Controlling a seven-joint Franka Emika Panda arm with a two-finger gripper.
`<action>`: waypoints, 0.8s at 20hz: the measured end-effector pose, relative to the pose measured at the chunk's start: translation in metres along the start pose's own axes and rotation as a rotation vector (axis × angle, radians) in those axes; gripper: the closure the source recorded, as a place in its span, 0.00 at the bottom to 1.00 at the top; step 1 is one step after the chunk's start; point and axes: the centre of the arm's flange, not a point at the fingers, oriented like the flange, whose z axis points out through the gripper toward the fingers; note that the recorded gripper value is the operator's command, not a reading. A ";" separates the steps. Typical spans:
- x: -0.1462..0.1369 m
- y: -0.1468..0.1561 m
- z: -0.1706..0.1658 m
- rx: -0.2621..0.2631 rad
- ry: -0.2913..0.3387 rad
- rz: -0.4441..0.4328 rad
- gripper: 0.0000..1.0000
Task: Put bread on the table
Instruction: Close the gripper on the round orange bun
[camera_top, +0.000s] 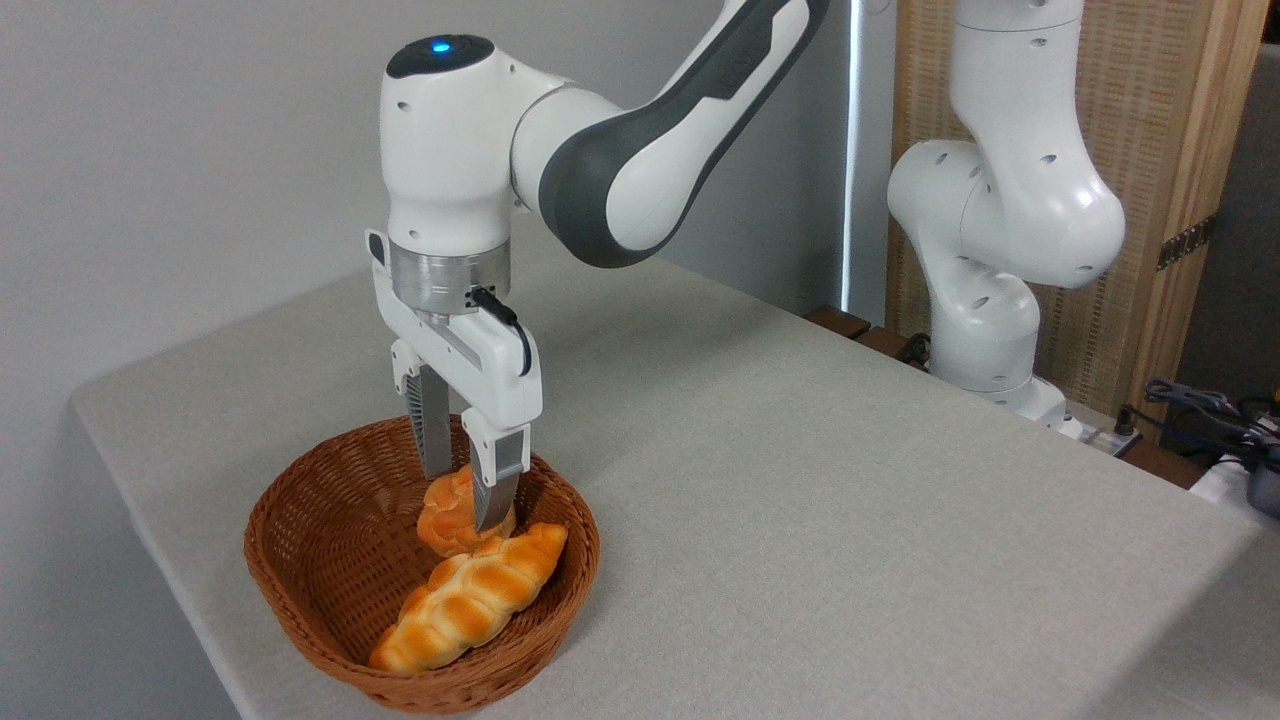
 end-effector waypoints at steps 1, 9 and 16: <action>0.001 0.001 0.002 -0.003 -0.002 0.002 0.00; 0.003 -0.001 0.010 0.004 0.008 0.003 0.36; 0.003 -0.001 0.010 0.005 0.009 0.029 0.44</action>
